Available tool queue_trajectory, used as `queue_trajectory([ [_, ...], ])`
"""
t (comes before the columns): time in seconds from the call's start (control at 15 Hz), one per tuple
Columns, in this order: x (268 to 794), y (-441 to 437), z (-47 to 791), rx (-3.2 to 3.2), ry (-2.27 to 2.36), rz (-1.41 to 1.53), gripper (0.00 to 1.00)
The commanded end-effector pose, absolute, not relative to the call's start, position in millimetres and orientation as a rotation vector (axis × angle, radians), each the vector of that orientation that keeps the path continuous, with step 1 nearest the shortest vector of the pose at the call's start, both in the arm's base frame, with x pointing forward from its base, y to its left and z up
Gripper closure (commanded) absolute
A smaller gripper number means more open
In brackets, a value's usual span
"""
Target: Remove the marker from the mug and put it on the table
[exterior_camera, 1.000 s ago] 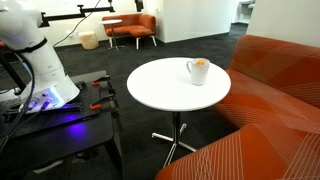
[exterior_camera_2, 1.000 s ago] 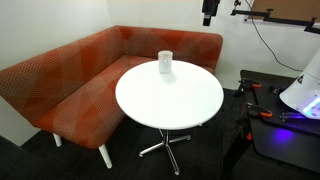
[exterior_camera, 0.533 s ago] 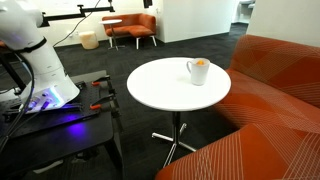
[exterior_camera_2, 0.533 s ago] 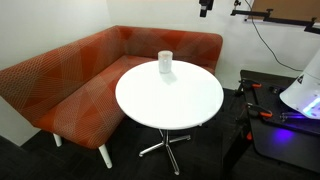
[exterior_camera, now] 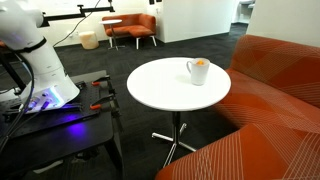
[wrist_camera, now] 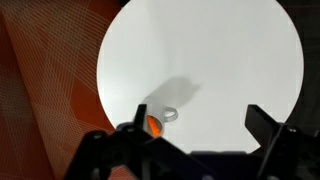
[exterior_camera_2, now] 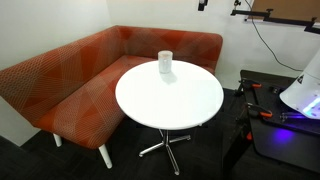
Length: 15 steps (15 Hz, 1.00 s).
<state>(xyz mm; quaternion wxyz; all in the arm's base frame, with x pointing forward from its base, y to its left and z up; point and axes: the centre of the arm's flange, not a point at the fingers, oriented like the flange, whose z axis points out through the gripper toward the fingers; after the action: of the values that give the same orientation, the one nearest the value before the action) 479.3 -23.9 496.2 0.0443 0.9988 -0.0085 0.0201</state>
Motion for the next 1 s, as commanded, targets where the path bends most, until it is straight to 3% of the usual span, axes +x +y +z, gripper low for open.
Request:
queue_trajectory([
  [0.0, 481, -24, 496, 3.052, -0.026, 0.059, 0.0],
  [0.93, 493, -43, 489, 3.308, 0.622, 0.271, 0.0],
])
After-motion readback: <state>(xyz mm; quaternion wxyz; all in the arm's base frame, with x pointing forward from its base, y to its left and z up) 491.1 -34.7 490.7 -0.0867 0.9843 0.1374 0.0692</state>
